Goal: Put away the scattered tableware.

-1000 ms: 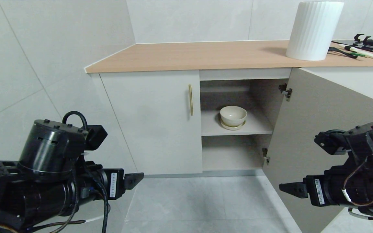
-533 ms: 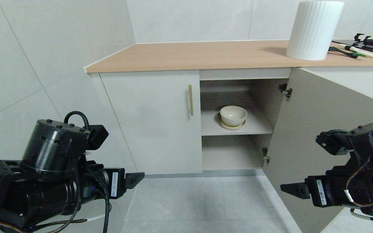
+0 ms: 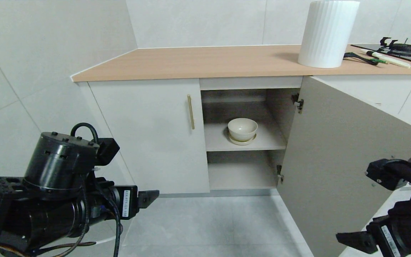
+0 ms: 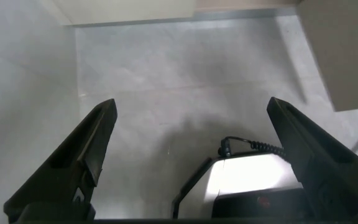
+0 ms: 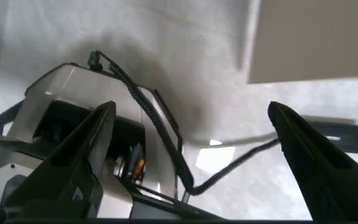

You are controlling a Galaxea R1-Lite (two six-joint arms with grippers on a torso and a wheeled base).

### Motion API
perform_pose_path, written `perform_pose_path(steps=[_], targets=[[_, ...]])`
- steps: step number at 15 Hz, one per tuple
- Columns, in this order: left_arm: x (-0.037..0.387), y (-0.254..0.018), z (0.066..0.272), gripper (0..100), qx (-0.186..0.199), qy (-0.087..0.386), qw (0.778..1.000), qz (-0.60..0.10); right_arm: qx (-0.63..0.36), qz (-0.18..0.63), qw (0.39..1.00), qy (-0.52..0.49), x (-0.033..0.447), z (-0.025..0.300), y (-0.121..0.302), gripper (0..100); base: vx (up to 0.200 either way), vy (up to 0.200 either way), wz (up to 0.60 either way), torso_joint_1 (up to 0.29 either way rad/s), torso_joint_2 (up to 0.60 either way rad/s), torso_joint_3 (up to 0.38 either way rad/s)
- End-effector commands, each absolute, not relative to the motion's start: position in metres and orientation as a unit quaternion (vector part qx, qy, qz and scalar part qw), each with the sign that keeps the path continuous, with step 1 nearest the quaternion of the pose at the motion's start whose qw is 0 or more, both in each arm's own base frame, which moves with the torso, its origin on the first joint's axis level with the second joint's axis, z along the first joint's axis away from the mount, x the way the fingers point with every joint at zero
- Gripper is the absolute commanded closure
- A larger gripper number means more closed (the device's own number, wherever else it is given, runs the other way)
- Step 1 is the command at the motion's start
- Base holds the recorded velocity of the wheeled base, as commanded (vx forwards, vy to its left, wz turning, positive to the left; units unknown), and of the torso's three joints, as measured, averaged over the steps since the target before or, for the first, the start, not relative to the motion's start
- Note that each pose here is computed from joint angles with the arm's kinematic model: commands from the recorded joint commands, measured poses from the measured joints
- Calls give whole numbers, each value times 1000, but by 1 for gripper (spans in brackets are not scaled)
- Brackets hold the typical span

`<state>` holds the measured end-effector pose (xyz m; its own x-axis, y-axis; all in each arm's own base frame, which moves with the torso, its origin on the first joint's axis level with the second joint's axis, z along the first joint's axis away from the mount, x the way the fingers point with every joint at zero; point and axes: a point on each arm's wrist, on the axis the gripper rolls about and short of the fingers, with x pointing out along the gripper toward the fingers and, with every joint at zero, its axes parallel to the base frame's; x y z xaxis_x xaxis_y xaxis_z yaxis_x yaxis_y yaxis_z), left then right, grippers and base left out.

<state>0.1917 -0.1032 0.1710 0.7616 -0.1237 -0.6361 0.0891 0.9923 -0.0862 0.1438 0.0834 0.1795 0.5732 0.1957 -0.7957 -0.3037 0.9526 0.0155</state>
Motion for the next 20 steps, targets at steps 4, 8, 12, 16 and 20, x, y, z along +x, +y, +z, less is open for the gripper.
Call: perform_pose_path(steps=[4, 8, 12, 16, 20], targets=[[192, -103, 171, 0, -25, 342, 938, -56, -73, 121, 887, 440, 140, 186, 79, 0, 0, -200, 0, 2, -1, 1], [192, -103, 171, 0, -25, 341, 938, -56, -79, 78, 896, 431, 144, 187, 73, 0, 0, 0, 0, 0, 0, 0], [192, -103, 170, 0, -25, 342, 938, -56, -43, 22, 911, 409, 158, 198, 57, 0, 0, 0, 0, 0, 0, 0], [192, -103, 170, 0, -25, 343, 938, -56, -17, -32, 930, 366, 171, 209, 35, 0, 0, 0, 0, 0, 0, 0], [192, -103, 170, 0, -24, 343, 937, -56, -9, -73, 932, 354, 180, 211, 17, 0, 0, 0, 0, 0, 0, 0]])
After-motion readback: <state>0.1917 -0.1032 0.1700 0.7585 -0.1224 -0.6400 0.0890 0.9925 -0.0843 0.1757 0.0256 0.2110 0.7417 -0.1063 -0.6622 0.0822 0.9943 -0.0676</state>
